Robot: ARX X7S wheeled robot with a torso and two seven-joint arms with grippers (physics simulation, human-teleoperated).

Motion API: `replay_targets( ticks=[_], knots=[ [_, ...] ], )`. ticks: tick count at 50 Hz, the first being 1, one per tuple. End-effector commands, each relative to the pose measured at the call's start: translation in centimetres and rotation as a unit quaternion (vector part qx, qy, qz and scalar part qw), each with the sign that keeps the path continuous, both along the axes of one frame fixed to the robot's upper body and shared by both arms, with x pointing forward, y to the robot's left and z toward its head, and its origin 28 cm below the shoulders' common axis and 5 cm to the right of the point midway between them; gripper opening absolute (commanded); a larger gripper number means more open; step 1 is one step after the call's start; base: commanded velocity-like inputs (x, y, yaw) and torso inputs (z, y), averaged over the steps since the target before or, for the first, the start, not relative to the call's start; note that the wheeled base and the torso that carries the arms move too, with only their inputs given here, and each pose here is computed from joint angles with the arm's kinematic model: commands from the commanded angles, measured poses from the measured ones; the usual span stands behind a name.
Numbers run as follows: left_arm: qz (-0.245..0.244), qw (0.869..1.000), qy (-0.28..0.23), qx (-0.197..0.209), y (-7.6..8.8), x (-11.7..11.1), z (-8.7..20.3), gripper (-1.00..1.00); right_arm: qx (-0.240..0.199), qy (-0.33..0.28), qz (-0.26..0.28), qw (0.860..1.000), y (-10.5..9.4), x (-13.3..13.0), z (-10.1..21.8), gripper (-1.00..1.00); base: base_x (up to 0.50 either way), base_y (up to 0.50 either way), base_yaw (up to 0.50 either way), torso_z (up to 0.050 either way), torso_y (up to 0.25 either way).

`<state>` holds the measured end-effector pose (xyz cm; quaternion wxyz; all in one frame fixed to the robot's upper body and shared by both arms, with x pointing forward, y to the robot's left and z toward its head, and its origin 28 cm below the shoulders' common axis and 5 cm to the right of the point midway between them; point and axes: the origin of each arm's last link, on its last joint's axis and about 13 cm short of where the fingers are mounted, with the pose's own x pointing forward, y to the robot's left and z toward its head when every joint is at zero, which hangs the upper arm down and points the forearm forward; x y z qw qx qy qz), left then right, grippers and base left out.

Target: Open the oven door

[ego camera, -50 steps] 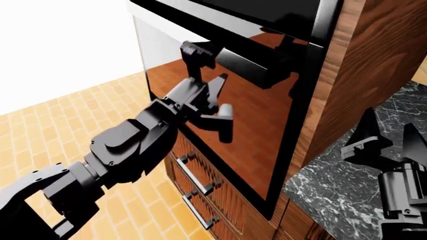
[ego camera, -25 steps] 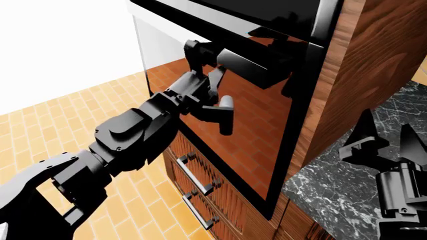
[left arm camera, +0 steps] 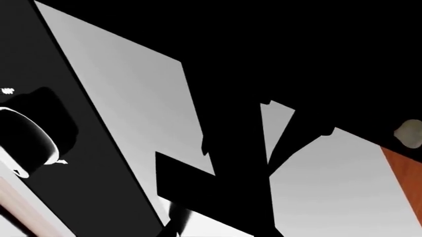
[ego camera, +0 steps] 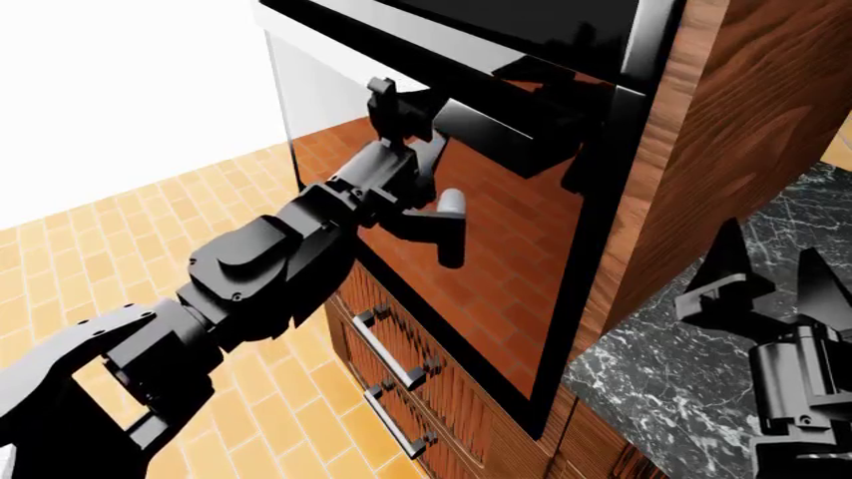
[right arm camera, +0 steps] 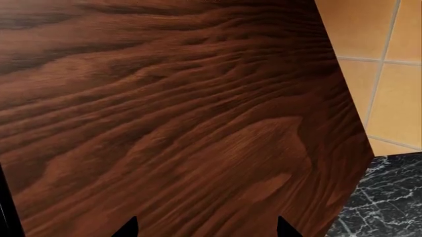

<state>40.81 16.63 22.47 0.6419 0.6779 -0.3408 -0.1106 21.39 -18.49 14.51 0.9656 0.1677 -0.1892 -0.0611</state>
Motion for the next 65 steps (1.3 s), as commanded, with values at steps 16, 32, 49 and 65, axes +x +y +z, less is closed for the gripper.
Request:
replay_targets(
  ticks=[16, 32, 49, 65],
  knots=[
    [0.023, 1.0, -0.014, -0.008, 1.5, -3.2, 0.0, -1.0, -0.001, 0.0, 0.001, 1.0, 0.2, -0.3, 0.0, 1.0, 0.0, 0.0, 0.0, 0.0, 0.0],
    [0.032, 0.998, -0.034, -0.034, 2.7, -6.7, -0.3, -1.0, -0.001, 0.007, 0.002, 1.0, 0.2, -0.3, -0.4, 1.0, 0.0, 0.0, 0.0, 0.0, 0.001],
    [0.036, 0.997, -0.042, -0.058, 3.5, -10.2, -1.8, -1.0, 0.0, 0.012, -0.001, 1.0, 0.2, -0.2, -0.5, 1.0, 0.0, 0.0, 0.0, 0.0, 0.002],
    [0.029, 0.995, -0.047, -0.08, 3.7, -14.1, -3.3, -1.0, 0.001, 0.014, 0.003, 1.0, 0.4, -0.3, -0.7, 1.0, 0.0, 0.0, 0.0, 0.0, 0.003]
  ],
)
